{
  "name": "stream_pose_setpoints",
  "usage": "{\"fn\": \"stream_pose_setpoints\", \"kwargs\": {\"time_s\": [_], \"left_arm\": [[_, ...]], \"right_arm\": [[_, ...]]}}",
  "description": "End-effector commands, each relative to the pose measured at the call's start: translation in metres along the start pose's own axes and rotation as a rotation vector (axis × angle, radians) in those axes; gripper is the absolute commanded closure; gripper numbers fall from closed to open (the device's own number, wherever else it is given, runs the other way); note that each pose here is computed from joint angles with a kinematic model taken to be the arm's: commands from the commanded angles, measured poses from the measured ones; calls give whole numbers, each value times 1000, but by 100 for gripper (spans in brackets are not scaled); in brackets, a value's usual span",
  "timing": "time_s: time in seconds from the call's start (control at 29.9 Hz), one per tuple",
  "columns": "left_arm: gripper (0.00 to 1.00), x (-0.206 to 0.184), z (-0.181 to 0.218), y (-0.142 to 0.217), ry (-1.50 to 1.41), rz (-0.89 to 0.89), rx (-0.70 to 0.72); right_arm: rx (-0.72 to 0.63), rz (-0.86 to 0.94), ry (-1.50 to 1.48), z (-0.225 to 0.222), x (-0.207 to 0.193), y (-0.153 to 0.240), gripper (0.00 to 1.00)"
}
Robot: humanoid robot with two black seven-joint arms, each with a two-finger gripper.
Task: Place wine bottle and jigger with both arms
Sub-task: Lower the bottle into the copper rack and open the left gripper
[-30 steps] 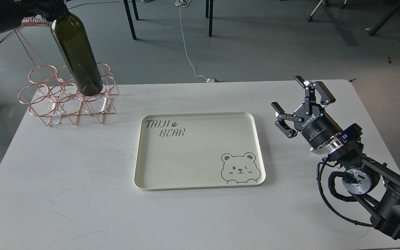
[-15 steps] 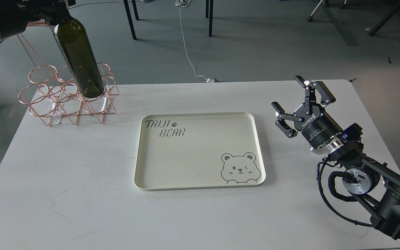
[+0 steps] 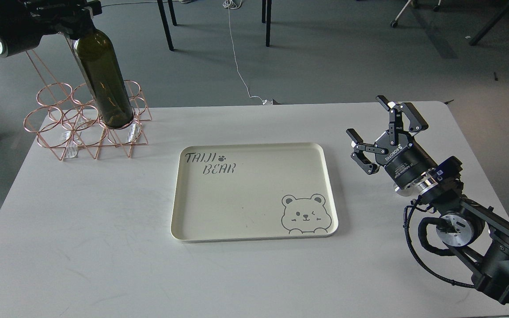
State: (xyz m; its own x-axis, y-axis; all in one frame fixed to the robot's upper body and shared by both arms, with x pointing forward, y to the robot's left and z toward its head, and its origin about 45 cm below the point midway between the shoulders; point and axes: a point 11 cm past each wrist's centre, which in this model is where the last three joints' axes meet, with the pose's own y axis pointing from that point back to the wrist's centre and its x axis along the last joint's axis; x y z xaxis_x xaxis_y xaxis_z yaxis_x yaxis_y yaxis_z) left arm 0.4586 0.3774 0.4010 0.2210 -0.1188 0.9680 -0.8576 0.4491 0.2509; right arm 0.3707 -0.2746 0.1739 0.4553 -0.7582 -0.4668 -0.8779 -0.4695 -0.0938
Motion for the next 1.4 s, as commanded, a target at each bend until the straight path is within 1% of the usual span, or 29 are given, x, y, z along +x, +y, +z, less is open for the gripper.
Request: {"fn": "stream_pose_setpoints", "kwargs": {"time_s": [0.0, 0.43, 0.87, 1.17, 1.3, 1.37], "left_arm": [[80, -3, -1, -1, 9, -3, 4], [79, -26, -4, -5, -3, -29, 10], [74, -50, -10, -7, 50, -38, 27], [73, -67, -10, -7, 64, -54, 29], [70, -67, -9, -7, 65, -53, 28], [65, -68, -10, -7, 65, -54, 29]], "right_arm": [[0, 0, 0, 0, 0, 0, 1], [-4, 5, -4, 3, 1, 2, 1], [-8, 9, -7, 5, 1, 4, 1], [-14, 3, 2, 6, 1, 5, 1], [-14, 2, 3, 6, 0, 5, 1], [-14, 2, 3, 6, 0, 5, 1]]}}
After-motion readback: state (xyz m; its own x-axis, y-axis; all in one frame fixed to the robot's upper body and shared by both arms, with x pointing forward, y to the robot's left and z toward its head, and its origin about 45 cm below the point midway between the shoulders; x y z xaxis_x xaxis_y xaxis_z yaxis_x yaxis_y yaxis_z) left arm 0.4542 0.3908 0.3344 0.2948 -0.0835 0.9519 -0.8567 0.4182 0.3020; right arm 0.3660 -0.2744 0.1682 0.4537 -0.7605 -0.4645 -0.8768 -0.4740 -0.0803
